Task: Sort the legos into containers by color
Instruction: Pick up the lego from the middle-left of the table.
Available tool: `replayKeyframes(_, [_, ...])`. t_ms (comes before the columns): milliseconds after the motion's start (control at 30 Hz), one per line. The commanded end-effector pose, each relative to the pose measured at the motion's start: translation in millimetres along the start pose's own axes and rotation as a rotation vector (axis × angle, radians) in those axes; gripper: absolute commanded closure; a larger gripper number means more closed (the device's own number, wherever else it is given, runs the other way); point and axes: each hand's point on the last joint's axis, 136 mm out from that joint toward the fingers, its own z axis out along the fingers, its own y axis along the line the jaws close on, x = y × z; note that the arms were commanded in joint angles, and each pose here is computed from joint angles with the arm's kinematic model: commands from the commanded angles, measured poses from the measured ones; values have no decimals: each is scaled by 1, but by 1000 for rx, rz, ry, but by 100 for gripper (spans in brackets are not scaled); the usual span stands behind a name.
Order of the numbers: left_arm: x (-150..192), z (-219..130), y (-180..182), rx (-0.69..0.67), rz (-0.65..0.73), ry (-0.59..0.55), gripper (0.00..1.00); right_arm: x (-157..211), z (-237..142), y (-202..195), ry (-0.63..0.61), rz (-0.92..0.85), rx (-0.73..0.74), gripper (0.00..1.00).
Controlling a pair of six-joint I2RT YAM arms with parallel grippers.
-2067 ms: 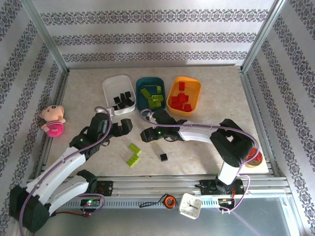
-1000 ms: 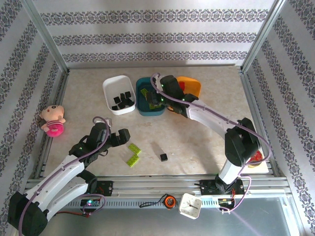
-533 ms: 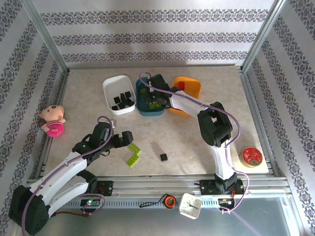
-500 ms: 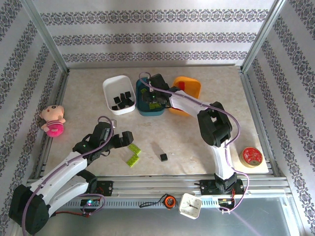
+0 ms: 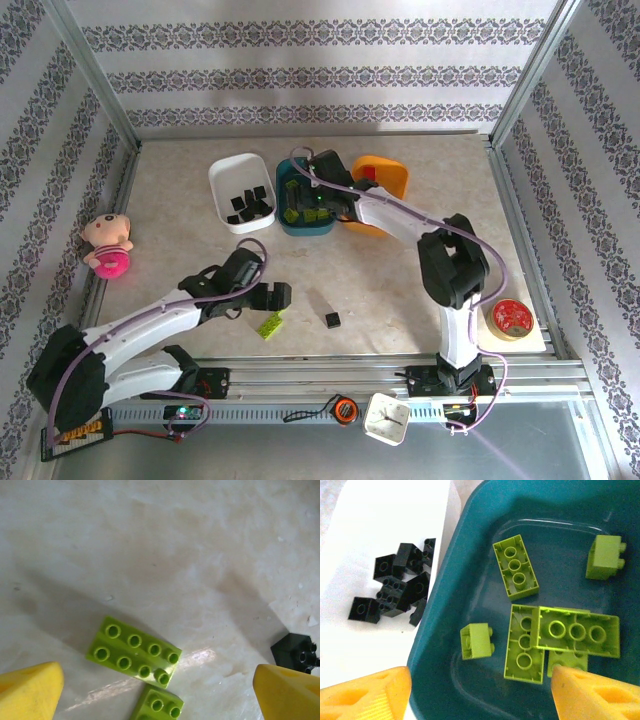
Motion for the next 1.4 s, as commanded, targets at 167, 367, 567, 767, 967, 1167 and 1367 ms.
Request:
replayKeyframes(167, [16, 18, 17, -237, 169, 108, 9, 10, -34, -4, -62, 19, -12, 25])
replayKeyframes(367, [17, 30, 14, -266, 217, 142, 12, 12, -42, -8, -80, 39, -15, 25])
replayKeyframes(567, [22, 42, 15, -270, 230, 159, 13, 9, -49, -13, -95, 52, -11, 24])
replayKeyframes(767, [30, 54, 11, -263, 250, 198, 21, 9, -51, -18, -97, 61, -5, 24])
replayKeyframes(967, [36, 57, 11, -257, 250, 213, 40, 10, -51, -24, -99, 75, 4, 24])
replayKeyframes(1167, [11, 40, 2, -251, 251, 126, 45, 10, -58, -27, -112, 86, 5, 24])
replayKeyframes(1367, [-63, 6, -20, -189, 218, -57, 45, 13, -78, -34, -140, 96, 10, 24])
